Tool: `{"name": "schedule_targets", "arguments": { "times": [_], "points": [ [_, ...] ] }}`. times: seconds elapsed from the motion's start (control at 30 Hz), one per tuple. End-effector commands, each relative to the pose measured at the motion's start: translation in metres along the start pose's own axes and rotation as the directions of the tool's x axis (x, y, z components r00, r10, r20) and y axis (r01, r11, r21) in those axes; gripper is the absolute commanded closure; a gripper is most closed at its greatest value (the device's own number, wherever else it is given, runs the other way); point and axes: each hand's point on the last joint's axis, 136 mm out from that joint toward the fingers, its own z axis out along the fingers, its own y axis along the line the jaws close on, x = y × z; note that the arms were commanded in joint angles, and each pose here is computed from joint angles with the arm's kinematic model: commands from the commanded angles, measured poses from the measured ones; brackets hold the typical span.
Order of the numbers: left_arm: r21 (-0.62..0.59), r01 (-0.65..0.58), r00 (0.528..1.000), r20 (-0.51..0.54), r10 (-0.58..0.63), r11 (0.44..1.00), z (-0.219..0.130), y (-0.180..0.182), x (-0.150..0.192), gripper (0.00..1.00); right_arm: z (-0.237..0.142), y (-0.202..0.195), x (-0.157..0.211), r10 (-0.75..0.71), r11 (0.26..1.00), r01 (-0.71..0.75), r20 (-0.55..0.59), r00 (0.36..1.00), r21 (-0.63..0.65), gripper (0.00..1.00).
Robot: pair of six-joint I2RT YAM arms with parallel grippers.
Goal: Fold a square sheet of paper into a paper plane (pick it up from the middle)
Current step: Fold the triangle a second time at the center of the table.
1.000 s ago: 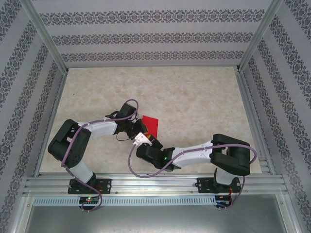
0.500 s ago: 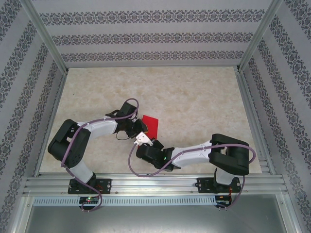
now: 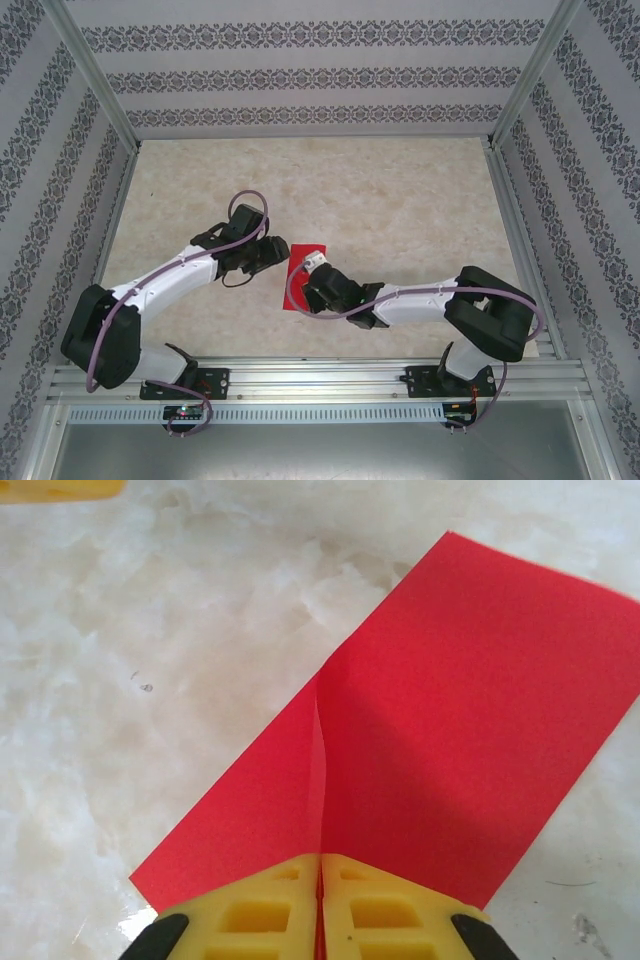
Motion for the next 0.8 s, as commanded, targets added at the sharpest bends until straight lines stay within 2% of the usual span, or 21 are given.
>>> {"name": "schedule_targets", "arguments": {
  "times": [0.0,0.2,0.5,0.77],
  "points": [
    [-0.012,-0.042,0.999,-0.021,0.042,0.999,0.001,0.01,0.013,0.46,-0.008,0.023,-0.009,0.119,0.973,-0.117,0.002,0.993,-0.198,0.9],
    [0.103,-0.055,0.996,-0.065,0.062,0.993,0.004,-0.003,0.026,0.47,-0.005,0.014,-0.005,0.217,0.931,-0.227,-0.067,0.974,-0.286,0.88],
    [0.165,-0.036,0.992,-0.117,0.056,0.986,0.011,-0.007,0.039,0.49,0.005,-0.005,0.006,0.32,0.875,-0.365,-0.185,0.929,-0.319,0.87],
    [0.17,-0.047,0.986,-0.148,0.072,0.984,0.017,-0.01,0.046,0.5,0.01,-0.014,0.01,0.35,0.863,-0.401,-0.21,0.913,-0.308,0.86]
  ]
}}
